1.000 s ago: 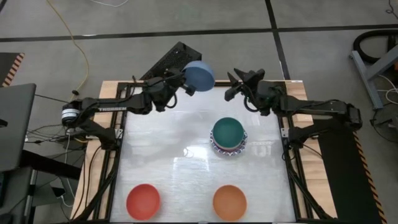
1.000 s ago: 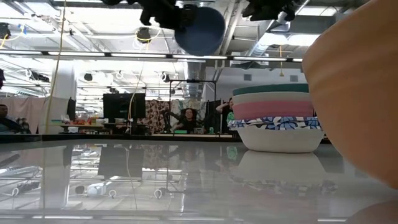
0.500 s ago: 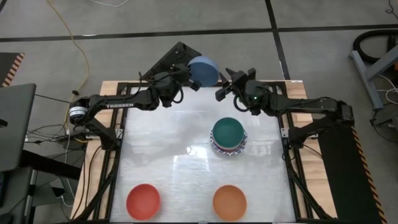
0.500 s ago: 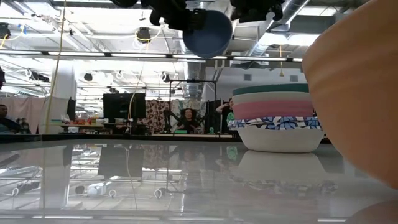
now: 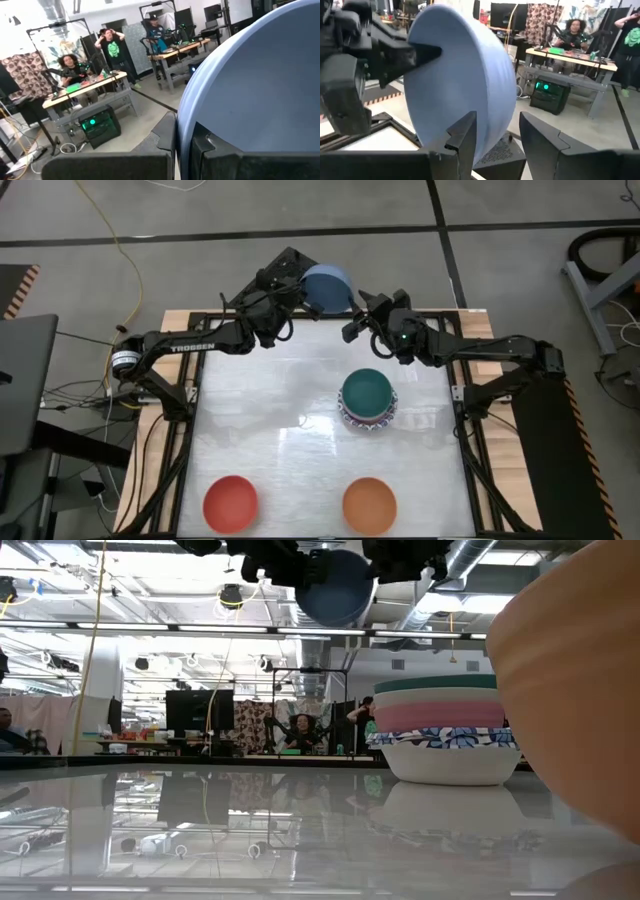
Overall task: Nest bowls inside each other
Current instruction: Stack the blue bowl on top of the dark green bowl
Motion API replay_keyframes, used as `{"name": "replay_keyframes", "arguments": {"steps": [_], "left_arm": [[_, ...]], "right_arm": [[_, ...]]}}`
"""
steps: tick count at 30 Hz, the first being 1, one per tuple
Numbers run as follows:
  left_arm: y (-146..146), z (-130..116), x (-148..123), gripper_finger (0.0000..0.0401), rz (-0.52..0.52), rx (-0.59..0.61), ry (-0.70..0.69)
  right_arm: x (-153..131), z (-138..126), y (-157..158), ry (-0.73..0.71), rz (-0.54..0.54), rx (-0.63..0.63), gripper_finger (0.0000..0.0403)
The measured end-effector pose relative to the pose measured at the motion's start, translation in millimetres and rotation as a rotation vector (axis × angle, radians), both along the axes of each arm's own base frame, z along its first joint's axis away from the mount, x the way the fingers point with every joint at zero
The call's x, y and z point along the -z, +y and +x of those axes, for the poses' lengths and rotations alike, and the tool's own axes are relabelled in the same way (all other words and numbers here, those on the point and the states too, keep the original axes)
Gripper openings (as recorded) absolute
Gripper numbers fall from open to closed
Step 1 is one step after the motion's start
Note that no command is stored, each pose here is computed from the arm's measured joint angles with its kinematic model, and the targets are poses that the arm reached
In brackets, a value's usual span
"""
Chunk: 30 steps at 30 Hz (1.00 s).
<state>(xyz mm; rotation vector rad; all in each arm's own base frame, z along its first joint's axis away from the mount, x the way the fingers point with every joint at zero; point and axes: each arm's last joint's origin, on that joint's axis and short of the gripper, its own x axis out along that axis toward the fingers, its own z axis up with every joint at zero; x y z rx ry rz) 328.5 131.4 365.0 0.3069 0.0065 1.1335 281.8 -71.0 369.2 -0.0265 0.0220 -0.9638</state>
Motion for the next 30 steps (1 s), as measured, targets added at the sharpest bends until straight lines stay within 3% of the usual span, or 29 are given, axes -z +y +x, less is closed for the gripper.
{"name": "replay_keyframes", "arguments": {"steps": [12,25,30], "left_arm": [[-2.0,2.2,-0.4,0.0,-0.003,0.083,-0.032],[-3.3,4.0,1.2,0.0006,-0.011,0.14,-0.029],[-4.8,6.1,2.3,0.0044,-0.014,0.219,-0.022]], "right_arm": [[12.0,8.5,-15.7,-0.013,0.044,0.022,0.0154],[19.4,5.4,-23.8,-0.051,0.148,0.045,0.0024],[20.9,5.0,-23.9,-0.044,0.158,0.047,0.0015]]}}
